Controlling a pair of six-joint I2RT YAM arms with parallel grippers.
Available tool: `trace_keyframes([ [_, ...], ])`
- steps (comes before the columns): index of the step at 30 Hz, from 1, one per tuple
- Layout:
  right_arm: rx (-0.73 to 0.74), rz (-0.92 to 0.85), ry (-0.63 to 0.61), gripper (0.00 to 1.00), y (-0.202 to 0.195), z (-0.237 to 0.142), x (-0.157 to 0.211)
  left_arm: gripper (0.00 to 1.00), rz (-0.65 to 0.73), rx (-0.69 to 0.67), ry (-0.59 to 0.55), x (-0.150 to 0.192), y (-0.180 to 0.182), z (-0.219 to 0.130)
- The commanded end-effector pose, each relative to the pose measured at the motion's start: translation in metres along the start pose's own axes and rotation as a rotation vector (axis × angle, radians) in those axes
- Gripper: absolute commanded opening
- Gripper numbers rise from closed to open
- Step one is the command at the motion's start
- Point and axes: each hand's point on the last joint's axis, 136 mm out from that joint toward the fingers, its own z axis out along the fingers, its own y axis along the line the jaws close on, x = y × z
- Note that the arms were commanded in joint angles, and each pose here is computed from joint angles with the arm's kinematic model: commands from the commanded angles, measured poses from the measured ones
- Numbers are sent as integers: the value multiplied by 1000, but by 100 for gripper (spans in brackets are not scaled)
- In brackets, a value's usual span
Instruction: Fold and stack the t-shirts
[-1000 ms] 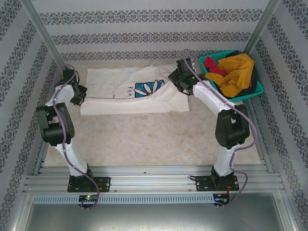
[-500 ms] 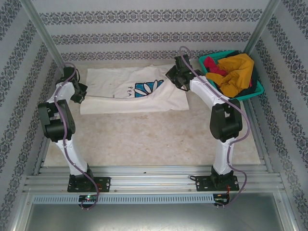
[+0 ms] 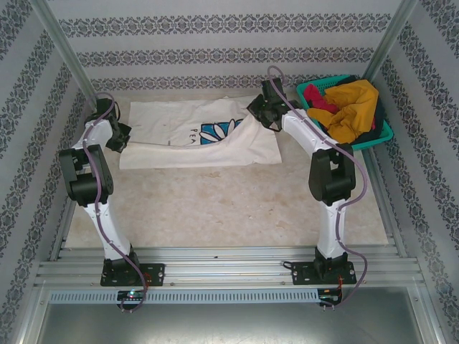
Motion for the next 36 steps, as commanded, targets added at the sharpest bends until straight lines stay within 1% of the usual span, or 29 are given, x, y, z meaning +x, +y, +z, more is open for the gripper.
trace_keyframes([
  [1,-1,-25,8,0,3,4,-4,0,4,-33,-20,-11,5,-1],
  [18,9,-28,22,0,2,23,-8,1,8,-50,-10,-17,3,15],
  [21,10,-28,22,2,2,25,-8,3,10,-46,-5,-17,1,17],
  [22,4,-31,21,5,3,25,-9,4,11,-43,-6,-17,0,16],
  [23,-3,-35,22,15,5,25,-9,8,11,-37,-7,-17,-1,16],
  [24,-17,-46,16,35,8,25,-12,18,12,-25,-6,-18,-4,15],
  [25,-37,-62,12,52,13,23,-13,34,14,-12,-1,-17,-6,14],
  [26,-55,-83,2,64,19,19,-16,53,17,8,6,-16,-11,11],
  [27,-72,-117,-11,72,24,13,-18,67,27,30,6,-15,-15,6],
  [29,-96,-187,-45,81,30,0,-21,96,65,63,-20,-11,-22,-6],
  [30,-88,-207,-73,83,26,-7,-24,100,91,82,-37,-8,-26,-13],
  [33,-46,-243,-158,86,2,-24,-25,100,122,101,-47,6,-22,-23],
  [35,-14,-246,-179,86,-19,-29,-19,100,131,106,-41,18,-16,-23],
  [36,6,-242,-170,86,-32,-28,-12,100,136,106,-29,26,-13,-21],
])
